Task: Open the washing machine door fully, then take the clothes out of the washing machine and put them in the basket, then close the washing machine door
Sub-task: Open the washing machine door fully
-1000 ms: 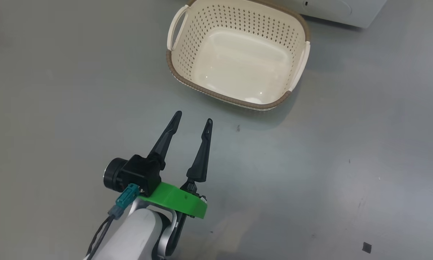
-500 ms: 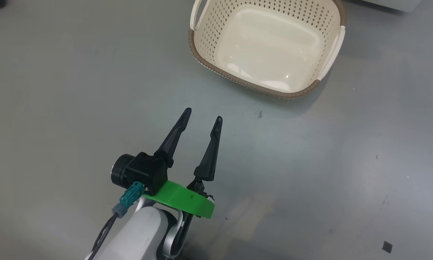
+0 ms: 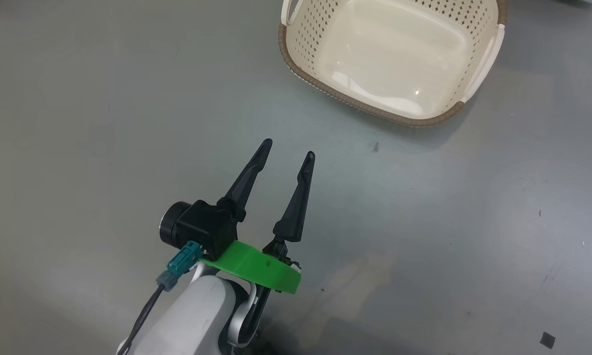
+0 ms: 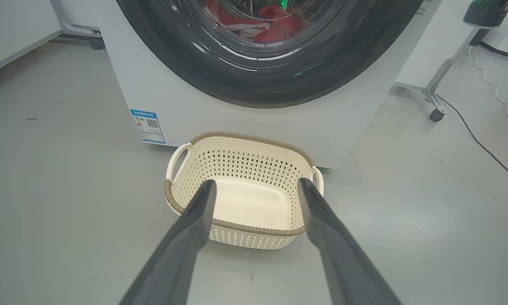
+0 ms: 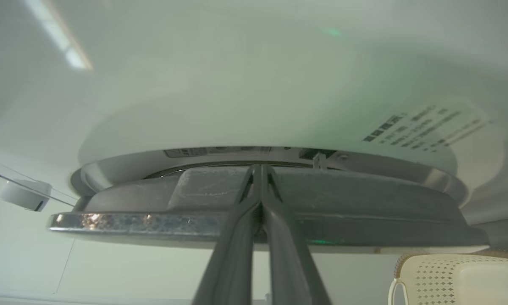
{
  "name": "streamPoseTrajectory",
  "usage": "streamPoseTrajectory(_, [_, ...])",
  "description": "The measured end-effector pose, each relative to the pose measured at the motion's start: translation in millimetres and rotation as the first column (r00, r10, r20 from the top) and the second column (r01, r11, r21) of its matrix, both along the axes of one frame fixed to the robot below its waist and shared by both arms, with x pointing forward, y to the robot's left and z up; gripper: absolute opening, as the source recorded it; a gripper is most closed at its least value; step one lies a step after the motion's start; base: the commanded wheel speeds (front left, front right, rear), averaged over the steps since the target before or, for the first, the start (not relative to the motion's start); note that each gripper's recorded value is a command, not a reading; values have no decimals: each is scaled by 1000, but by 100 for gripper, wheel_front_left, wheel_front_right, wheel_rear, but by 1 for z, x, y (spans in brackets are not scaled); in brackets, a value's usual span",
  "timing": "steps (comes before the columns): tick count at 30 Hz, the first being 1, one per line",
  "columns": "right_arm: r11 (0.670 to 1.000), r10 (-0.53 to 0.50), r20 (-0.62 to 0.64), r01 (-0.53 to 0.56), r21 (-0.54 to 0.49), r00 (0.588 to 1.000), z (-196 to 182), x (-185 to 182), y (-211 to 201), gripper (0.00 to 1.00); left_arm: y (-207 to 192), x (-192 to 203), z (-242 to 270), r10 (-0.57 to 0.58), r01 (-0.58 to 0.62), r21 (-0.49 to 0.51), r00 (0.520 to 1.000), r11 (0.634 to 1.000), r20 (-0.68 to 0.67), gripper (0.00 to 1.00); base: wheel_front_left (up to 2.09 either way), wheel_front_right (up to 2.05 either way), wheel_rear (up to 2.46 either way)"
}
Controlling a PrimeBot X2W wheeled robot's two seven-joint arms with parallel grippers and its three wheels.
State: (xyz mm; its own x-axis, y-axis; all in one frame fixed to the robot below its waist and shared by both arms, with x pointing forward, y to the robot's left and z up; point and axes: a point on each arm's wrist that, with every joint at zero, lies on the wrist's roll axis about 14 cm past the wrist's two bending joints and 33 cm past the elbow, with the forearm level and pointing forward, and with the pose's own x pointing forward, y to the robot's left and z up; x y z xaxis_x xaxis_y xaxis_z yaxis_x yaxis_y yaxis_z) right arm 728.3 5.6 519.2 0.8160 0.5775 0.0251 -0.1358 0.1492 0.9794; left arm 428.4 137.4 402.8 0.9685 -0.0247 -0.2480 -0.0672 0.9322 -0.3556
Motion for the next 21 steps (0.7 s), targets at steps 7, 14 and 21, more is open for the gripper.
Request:
streamPoseTrajectory(7, [994,25,-44,-20,107,999,4,8,4,0,2,-2,-2,5,-5,6,1000,1000,-10,100,0,0,0])
streamPoseTrajectory(14, [982,75,-82,-59,180,994,2,9,9,0,1,-3,-4,6,-6,2,1000,1000,-16,100,0,0,0])
streamPoseTrajectory(21, [981,121,-120,-101,164,985,-8,8,14,0,-1,-1,-2,-4,4,-1,1000,1000,-11,100,0,0,0])
